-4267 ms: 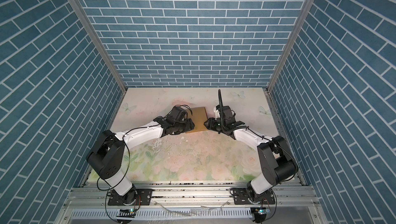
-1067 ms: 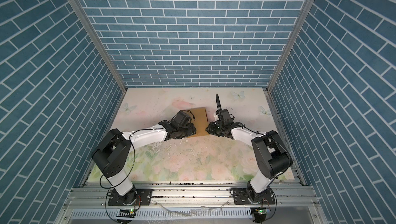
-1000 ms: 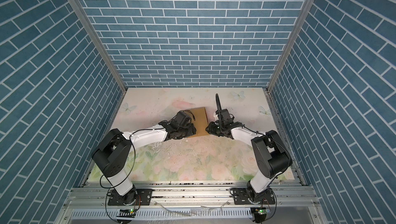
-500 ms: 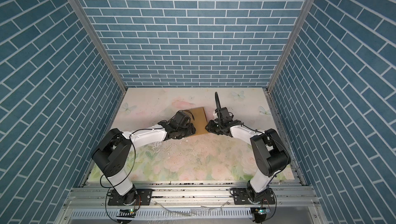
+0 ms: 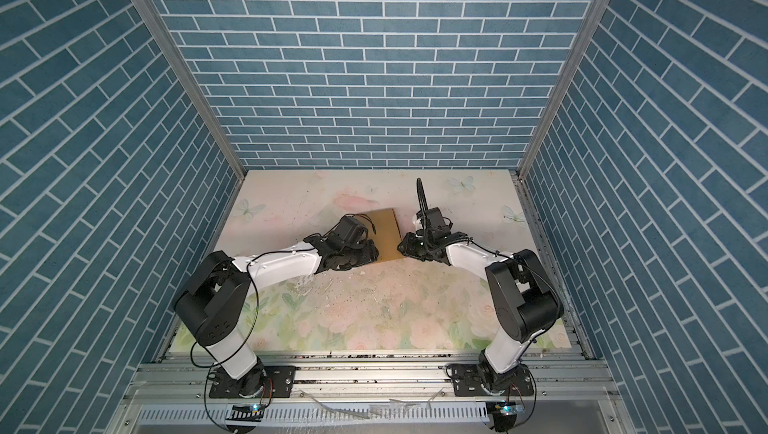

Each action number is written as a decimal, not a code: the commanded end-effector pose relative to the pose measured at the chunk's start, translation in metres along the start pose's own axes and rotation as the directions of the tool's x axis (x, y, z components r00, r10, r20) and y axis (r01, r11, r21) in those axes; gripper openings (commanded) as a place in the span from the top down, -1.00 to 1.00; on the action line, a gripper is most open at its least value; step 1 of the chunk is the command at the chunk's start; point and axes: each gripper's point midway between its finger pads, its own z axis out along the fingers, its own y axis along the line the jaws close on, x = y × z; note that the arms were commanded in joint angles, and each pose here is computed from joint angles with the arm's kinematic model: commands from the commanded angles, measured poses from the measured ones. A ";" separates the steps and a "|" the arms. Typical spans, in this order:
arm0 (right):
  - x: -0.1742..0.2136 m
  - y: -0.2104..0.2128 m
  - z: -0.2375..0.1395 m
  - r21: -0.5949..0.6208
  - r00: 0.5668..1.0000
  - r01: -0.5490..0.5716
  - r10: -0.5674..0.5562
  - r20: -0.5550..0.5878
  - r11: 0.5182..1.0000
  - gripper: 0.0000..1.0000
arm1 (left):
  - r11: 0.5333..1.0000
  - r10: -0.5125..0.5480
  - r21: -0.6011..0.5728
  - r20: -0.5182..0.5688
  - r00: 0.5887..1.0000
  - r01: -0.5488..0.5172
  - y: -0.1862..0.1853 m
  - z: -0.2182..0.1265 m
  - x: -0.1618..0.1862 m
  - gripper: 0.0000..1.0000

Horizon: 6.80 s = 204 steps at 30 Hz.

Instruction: Fold the paper box

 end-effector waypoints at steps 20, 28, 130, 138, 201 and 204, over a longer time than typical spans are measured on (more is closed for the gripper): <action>0.006 0.001 0.019 -0.019 0.998 0.025 -0.026 -0.052 1.000 0.35 | 1.000 0.005 -0.008 -0.036 0.999 -0.006 0.016 0.011 0.012 -0.40; 0.000 0.008 0.010 -0.026 0.999 0.044 -0.045 -0.030 0.999 0.35 | 1.000 0.015 0.003 -0.020 1.000 -0.015 0.013 0.002 0.005 -0.40; 0.027 0.013 0.005 -0.133 0.997 -0.069 0.074 0.029 0.989 0.30 | 0.996 0.083 0.020 0.053 0.995 -0.084 0.030 -0.021 -0.021 -0.36; 0.029 0.008 0.006 -0.119 0.997 -0.070 0.074 0.029 0.990 0.30 | 0.997 0.083 -0.008 0.078 0.994 -0.082 0.047 -0.021 -0.040 -0.35; 0.013 0.014 0.015 -0.149 0.998 0.021 -0.011 0.065 0.989 0.53 | 0.989 0.130 0.061 0.034 0.991 -0.132 0.027 0.017 -0.033 0.27; 0.008 0.016 0.013 -0.149 0.994 0.070 -0.056 0.098 0.986 0.53 | 0.989 0.130 0.062 0.034 0.991 -0.132 0.026 0.017 -0.032 0.27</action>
